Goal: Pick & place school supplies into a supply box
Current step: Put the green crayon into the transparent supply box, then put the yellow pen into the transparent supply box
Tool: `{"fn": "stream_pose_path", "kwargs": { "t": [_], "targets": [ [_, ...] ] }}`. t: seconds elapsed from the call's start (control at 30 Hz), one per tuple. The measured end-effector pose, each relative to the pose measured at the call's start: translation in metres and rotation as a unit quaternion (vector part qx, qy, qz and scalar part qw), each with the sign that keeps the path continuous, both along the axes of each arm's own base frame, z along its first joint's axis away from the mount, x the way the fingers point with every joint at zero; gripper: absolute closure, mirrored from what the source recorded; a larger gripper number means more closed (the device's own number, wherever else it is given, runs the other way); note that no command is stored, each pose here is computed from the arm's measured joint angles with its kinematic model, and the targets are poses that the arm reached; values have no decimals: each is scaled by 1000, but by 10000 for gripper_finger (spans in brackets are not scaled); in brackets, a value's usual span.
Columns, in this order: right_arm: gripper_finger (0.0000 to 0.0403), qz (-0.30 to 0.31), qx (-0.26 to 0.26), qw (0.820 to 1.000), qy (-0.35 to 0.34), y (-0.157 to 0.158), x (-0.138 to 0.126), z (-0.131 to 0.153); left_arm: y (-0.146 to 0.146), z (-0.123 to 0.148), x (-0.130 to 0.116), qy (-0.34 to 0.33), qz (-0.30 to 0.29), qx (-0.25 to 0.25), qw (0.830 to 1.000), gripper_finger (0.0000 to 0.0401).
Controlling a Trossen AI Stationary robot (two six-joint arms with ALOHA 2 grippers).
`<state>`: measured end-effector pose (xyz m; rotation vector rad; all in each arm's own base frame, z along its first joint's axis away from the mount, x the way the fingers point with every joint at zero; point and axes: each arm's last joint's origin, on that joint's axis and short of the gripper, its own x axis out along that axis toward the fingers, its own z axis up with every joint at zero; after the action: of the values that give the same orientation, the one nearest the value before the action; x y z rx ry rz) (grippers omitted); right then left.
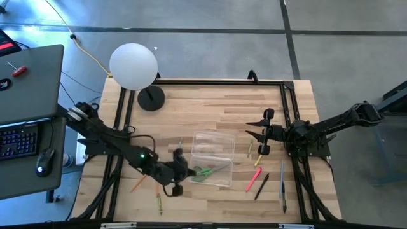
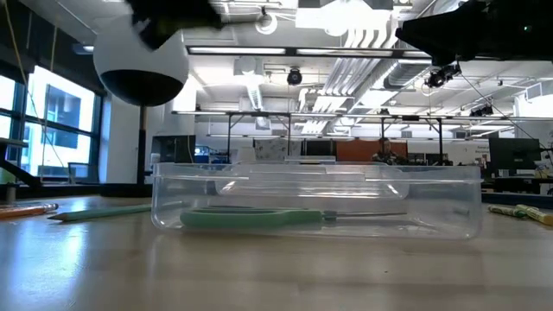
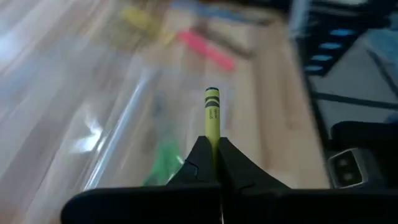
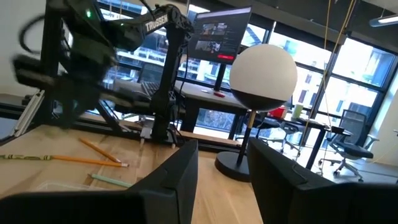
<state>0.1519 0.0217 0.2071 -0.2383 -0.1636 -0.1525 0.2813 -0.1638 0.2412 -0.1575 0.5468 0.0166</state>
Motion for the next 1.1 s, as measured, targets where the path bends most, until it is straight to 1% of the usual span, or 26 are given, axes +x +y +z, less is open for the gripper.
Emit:
{"fn": "stream_pose_path", "kwargs": {
  "t": [0.07, 0.17, 0.27, 0.33, 0.47, 0.53, 0.6, 0.77, 0.83, 0.93, 1.03, 1.1],
  "targets": [
    [284, 0, 0, 1000, 0, 0, 0, 0, 0, -5, 10, -15, -13, 21, 1000, 377],
    [284, 0, 0, 1000, 0, 0, 0, 0, 12, -24, 22, 19, 4, 33, 999, 375],
    [284, 0, 0, 1000, 0, 0, 0, 0, 26, -48, 40, 55, 3, 9, 998, 373],
    [284, 0, 0, 1000, 0, 0, 0, 0, 35, -59, 51, 61, -9, -14, 998, 373],
    [284, 0, 0, 1000, 3, 0, 0, 0, 50, -69, 66, 62, -43, -49, 996, 364],
    [284, 1, -1, 1000, 8, 0, 0, -1, 56, -75, 67, 85, -50, -58, 993, 352],
    [284, 0, -2, 1000, 11, 0, 0, -2, 58, -77, 67, 93, -59, -57, 992, 336],
    [284, 1, -3, 1000, 22, 0, 1, -4, 57, -77, 66, 93, -69, -28, 993, 296],
    [284, 3, 13, 999, 30, 0, 1, -6, 58, -76, 66, 89, -67, -28, 993, 283],
    [284, -3, 50, 998, 46, 0, 1, -10, 58, -77, 66, 92, -67, -27, 993, 271],
    [284, -13, 62, 996, 66, -1, 2, -15, 58, -75, 65, 91, -66, -28, 993, 267],
    [284, -11, 72, 994, 79, 0, 3, -15, 59, -68, 64, 79, -66, -29, 994, 266]
  ]
}}
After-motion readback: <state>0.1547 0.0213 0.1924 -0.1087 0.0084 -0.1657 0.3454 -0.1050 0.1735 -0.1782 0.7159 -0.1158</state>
